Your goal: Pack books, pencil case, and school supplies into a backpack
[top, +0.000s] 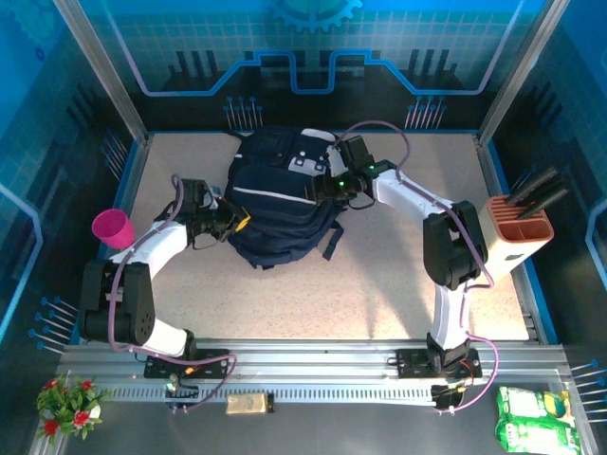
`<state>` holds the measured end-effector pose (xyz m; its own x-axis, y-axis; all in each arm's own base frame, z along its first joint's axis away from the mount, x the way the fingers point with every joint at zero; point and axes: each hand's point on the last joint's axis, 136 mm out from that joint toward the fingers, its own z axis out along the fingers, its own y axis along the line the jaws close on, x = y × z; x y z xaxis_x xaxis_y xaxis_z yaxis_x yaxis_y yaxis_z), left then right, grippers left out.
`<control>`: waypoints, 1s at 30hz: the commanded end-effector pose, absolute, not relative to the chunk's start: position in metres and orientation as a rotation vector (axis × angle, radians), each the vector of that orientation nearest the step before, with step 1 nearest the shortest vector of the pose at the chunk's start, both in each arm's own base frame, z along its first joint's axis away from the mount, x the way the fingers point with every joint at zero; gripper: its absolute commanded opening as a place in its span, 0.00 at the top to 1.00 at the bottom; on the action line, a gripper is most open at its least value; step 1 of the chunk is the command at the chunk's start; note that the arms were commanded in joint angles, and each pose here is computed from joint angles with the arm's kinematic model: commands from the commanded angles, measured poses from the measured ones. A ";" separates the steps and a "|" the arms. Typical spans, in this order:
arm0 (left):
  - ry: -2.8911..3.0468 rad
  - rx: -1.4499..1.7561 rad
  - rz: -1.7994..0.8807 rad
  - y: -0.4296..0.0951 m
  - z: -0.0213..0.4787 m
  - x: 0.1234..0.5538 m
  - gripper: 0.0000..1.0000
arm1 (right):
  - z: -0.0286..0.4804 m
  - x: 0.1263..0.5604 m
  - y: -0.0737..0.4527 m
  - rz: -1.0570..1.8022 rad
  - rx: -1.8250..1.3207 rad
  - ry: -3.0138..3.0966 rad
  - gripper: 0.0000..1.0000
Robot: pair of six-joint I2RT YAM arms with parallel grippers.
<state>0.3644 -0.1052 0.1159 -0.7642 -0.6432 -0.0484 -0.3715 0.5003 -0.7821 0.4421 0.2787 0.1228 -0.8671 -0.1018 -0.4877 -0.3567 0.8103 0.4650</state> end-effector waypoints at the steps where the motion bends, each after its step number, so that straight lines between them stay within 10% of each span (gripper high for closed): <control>1: 2.401 -0.801 -1.206 -0.111 0.128 0.366 0.94 | 0.130 0.438 0.300 0.879 -0.412 2.530 0.25; 21: 2.363 -0.827 -1.211 -0.110 0.129 0.377 0.94 | 0.140 0.342 0.310 1.137 -0.749 2.438 0.23; 30: 2.353 -0.823 -1.217 -0.110 0.133 0.379 0.93 | 0.119 0.365 0.280 0.776 -0.741 2.454 0.25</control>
<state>0.3670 -0.1028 0.1134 -0.7494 -0.6616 -0.0276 -0.3954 0.4806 -0.7827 0.3584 0.2915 0.1207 -0.7899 -0.3191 -0.5237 -0.5850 0.6482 0.4873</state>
